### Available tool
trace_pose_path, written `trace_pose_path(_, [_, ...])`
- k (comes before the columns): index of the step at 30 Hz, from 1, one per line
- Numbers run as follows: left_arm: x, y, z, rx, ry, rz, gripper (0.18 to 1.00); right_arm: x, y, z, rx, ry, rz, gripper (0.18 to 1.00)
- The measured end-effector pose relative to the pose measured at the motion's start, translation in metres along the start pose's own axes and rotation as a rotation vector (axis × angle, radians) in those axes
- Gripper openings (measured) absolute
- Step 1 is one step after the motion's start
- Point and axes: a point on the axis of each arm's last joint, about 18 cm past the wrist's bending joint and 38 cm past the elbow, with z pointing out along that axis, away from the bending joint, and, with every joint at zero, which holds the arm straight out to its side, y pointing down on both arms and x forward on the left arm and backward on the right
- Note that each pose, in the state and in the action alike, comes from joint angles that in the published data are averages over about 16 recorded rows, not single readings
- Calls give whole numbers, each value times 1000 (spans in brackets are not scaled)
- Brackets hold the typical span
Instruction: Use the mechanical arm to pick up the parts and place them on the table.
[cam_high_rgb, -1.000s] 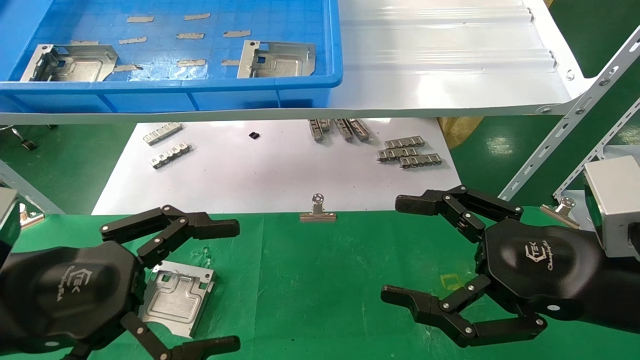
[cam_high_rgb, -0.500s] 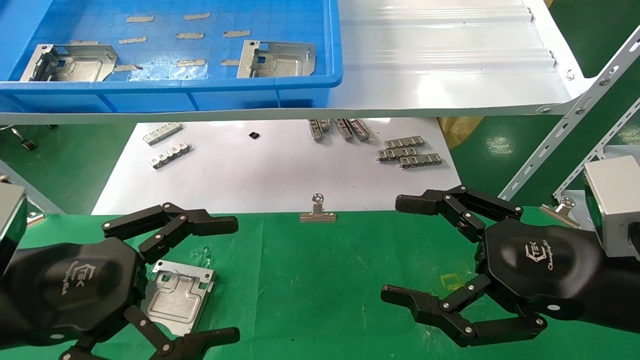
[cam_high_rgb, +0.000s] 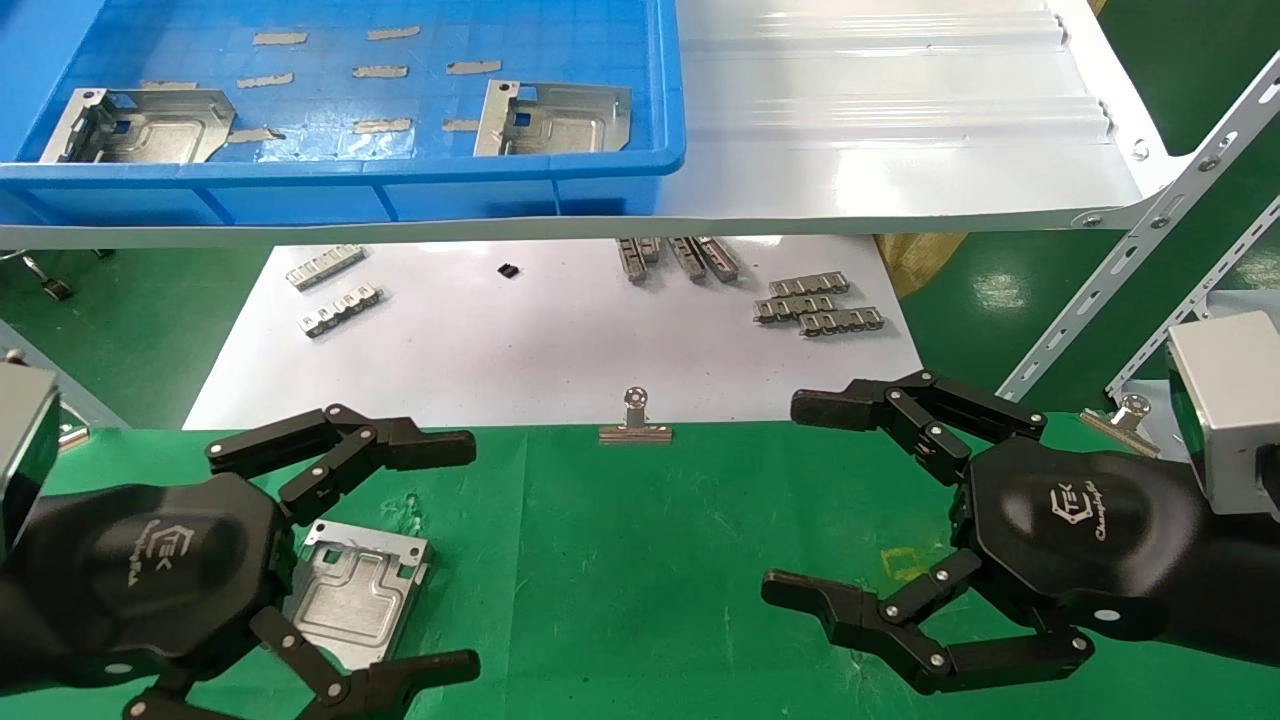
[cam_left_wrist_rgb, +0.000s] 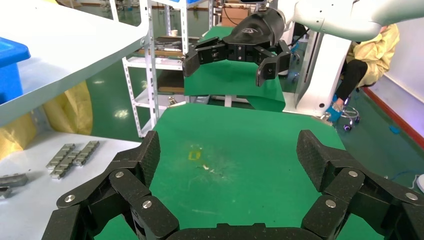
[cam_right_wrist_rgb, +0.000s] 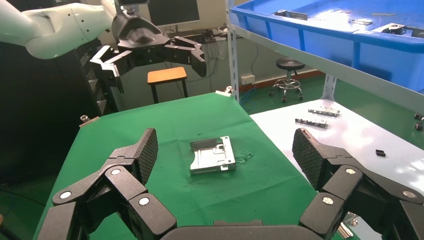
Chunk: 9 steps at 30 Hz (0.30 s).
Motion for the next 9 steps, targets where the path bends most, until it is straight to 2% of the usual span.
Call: trace_pose_path(9, [0,0,0,-1,0,0,1001,0,0,0,0,0,0,1001])
